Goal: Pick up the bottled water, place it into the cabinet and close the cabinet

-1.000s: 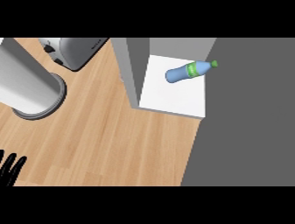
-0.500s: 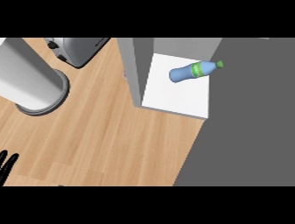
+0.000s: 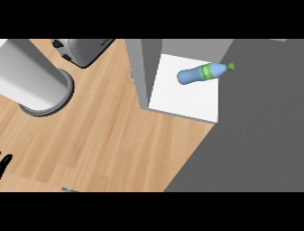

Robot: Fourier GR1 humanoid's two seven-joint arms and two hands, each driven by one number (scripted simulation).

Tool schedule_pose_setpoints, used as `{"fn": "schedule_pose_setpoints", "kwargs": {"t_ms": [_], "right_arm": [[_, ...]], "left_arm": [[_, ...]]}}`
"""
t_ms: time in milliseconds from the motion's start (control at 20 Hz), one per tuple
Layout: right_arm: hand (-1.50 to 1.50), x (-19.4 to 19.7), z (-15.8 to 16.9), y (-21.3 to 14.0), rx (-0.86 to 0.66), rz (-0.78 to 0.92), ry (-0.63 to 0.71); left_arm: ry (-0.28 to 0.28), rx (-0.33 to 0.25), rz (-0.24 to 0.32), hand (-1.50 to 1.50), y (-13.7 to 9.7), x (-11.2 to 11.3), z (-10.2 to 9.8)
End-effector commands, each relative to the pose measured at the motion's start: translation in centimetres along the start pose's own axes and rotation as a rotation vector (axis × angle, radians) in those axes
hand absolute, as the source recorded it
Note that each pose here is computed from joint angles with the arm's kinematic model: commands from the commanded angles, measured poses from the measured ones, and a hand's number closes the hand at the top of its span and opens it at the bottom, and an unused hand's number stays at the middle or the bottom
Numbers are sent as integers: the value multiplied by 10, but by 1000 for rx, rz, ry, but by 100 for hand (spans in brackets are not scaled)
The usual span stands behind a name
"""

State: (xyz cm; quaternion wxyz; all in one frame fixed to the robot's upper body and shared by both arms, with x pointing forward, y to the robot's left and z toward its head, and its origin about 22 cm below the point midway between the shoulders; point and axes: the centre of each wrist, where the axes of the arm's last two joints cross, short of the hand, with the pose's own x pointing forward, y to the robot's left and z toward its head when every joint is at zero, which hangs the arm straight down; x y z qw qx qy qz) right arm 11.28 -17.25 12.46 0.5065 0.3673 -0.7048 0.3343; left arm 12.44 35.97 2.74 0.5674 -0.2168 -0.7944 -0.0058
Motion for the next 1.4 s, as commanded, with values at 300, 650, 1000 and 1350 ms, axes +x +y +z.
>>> {"fn": "schedule_pose_setpoints", "kwargs": {"t_ms": [300, 650, 1000, 1350], "right_arm": [[150, -41, -54, -52, -234, -127, 89], [150, -48, -108, -114, -457, -94, 131], [150, -54, -165, -178, -523, -34, 208], [150, -63, -187, -190, -524, -35, 225]], "left_arm": [[-13, 5, 20, -150, 7, 3, 1], [1, 40, 43, -150, 8, 2, 13], [7, 39, 50, -150, 10, 5, 12], [1, 52, 44, -150, 14, 8, 12]]}}
